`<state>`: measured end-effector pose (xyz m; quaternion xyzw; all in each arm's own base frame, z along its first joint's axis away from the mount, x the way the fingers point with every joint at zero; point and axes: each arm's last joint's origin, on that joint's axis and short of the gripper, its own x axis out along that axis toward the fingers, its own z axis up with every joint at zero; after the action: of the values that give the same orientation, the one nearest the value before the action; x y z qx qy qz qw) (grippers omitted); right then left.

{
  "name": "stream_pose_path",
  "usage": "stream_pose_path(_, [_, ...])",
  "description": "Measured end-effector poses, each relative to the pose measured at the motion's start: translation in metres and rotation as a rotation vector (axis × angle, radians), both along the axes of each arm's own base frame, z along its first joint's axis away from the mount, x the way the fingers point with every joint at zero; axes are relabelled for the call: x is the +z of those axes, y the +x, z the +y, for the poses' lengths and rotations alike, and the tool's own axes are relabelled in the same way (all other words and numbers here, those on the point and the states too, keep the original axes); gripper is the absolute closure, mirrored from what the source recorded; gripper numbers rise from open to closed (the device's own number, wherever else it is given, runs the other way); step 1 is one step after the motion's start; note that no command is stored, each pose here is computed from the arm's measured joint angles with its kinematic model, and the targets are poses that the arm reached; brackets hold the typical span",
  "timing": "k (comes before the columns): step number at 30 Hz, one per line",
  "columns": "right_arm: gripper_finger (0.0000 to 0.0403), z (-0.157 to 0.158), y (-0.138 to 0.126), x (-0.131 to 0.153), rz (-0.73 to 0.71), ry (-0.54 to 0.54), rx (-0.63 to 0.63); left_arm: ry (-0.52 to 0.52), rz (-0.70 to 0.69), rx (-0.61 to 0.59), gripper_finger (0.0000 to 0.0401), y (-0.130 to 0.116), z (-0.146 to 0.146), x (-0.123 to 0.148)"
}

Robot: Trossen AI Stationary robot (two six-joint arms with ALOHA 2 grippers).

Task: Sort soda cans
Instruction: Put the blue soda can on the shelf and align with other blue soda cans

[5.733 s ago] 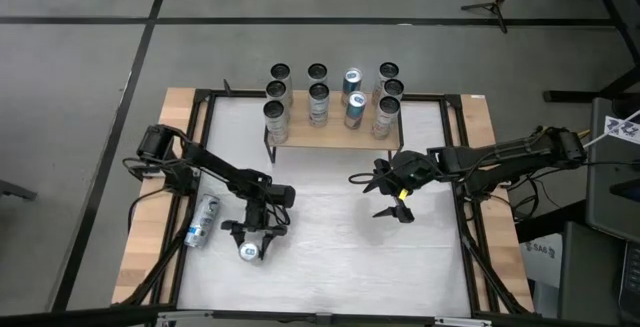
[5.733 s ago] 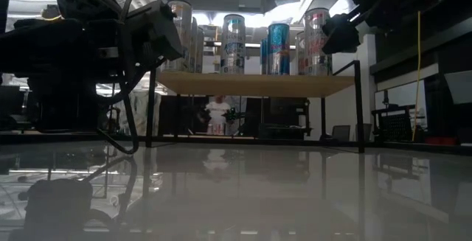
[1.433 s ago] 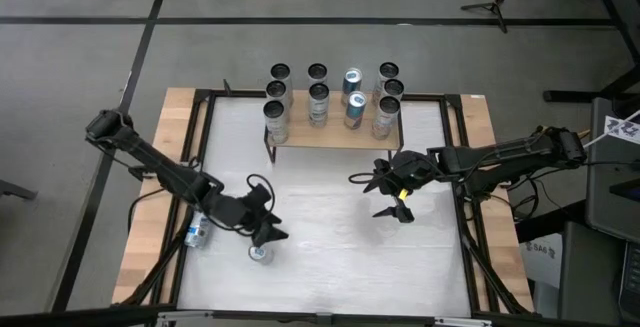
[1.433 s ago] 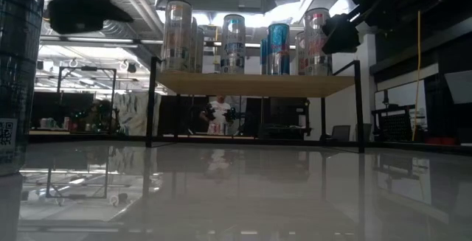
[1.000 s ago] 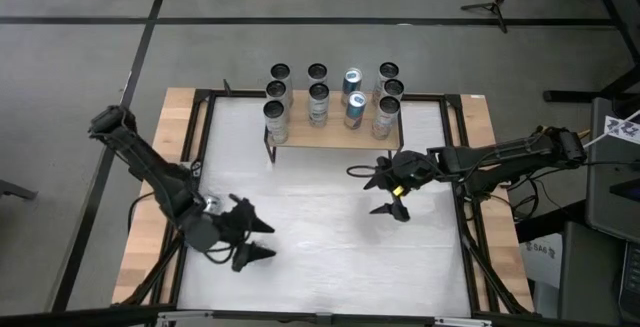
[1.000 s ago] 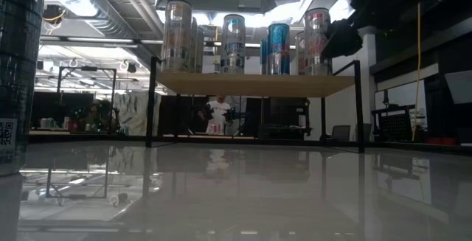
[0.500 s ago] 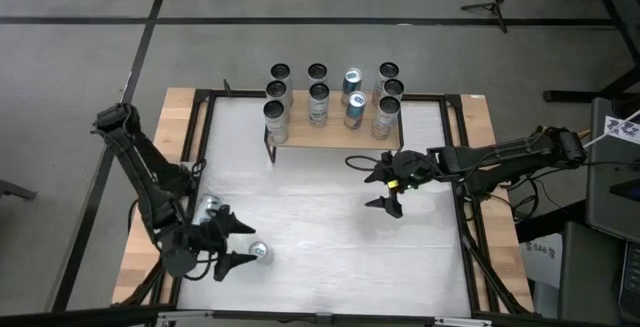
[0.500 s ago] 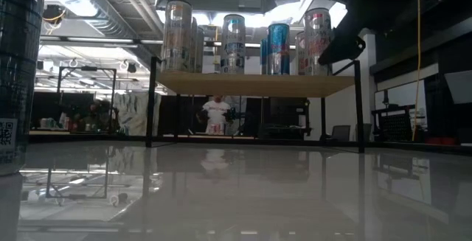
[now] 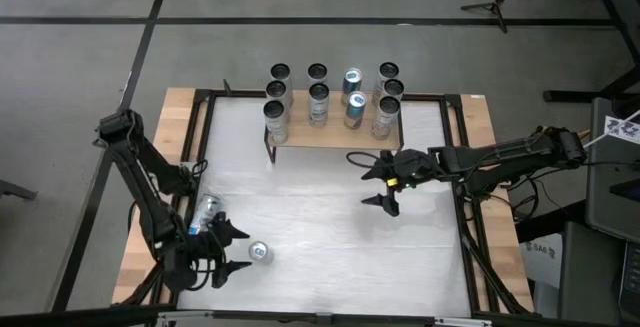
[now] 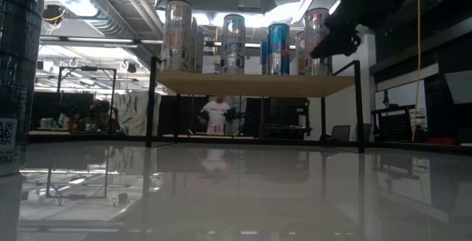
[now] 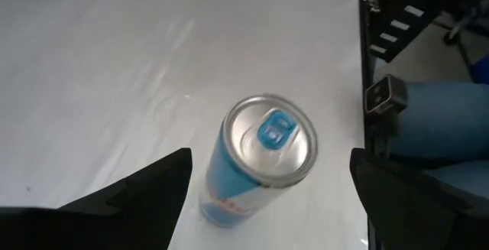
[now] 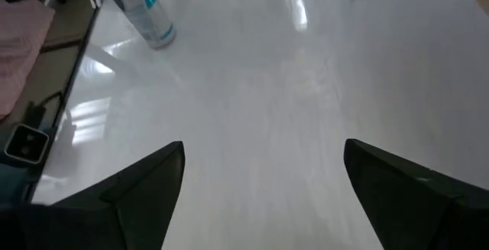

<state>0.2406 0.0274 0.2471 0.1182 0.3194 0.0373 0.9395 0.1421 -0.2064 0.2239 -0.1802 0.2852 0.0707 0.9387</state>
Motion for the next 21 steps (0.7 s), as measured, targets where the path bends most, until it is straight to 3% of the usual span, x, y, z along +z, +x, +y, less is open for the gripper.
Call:
stream_pose_path(7, [0.0047, 0.000, 0.001, 0.002, -0.022, 0.003, 0.000, 0.012, 0.041, 0.003, 0.0052, 0.000, -0.006, -0.012])
stream_pose_path(14, [0.0047, 0.000, 0.001, 0.002, -0.022, 0.003, 0.001, 0.098, 0.094, -0.001, 0.0052, 0.005, -0.015, -0.036])
stream_pose_path(21, [0.0047, 0.000, 0.001, 0.002, -0.021, 0.003, 0.001, 0.120, 0.106, 0.039, 0.0051, 0.019, -0.019, -0.056])
